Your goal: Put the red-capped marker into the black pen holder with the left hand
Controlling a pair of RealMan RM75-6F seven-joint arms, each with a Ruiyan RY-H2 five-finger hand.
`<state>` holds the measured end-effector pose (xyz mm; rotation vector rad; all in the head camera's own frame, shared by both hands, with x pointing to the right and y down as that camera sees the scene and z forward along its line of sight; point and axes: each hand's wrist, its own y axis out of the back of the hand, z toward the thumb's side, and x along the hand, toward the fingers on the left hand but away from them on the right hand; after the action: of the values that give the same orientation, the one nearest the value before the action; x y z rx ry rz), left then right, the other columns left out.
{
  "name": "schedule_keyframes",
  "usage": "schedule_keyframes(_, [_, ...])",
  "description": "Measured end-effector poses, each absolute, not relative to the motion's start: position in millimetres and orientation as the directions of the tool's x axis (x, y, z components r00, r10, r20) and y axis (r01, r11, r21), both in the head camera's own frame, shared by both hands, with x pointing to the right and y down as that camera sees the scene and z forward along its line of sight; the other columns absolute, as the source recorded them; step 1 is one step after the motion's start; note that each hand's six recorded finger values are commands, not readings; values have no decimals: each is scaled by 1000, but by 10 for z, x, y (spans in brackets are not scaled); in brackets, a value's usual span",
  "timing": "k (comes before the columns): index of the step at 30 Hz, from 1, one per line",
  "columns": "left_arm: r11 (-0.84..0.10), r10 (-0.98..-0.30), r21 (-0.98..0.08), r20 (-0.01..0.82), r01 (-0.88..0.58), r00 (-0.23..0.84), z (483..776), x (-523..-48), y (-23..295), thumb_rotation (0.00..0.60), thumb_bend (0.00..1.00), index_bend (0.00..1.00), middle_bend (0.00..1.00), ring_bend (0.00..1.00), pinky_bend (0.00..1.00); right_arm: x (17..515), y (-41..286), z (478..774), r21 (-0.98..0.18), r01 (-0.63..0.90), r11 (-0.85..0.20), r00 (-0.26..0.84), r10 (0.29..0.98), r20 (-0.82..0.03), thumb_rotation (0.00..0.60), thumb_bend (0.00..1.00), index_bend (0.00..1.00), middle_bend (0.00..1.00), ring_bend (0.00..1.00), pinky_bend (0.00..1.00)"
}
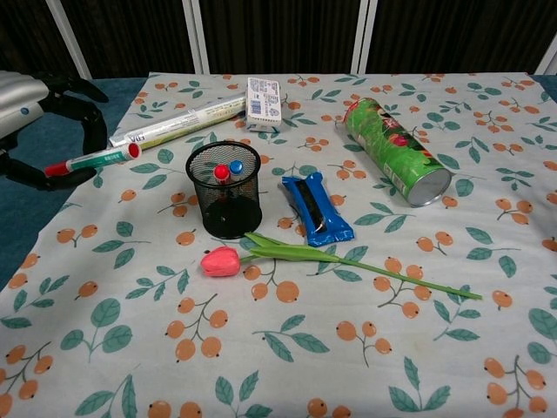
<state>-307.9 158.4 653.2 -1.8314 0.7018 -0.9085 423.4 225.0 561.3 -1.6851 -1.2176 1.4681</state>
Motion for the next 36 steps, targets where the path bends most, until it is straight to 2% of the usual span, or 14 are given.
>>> schedule_keyframes(6, [-409,-788,-897,253,-168,562,6471,-2903,1478,600,351,533,542,158,148,4235,2248,5621,-873,260,-412,-29,901,-433,600,185,0,0,0,176])
schedule_keyframes(12, [-449,-775,-845,206,-291,597,6343,-2497,1335,600,348,532,541,158,145,4240,2240,5624,-871,266,-412,-31,900,-436,600,185,0,0,0,176])
schedule_keyframes(17, [-508,-762,-764,182,-398,622,6260,-2140,1233,600,343,532,541,158,145,4241,2239,5625,-868,273,-414,-31,898,-438,600,184,0,0,0,176])
schedule_keyframes(23, [-561,-771,-659,197,-500,606,6323,-1846,1103,600,341,532,542,158,145,4246,2231,5629,-865,283,-414,-34,897,-441,600,185,0,0,0,176])
schedule_keyframes(36, [-592,-762,-635,241,-496,602,6591,-1677,1000,600,337,532,524,157,144,4234,2233,5633,-862,288,-418,-32,895,-445,600,184,0,0,0,176])
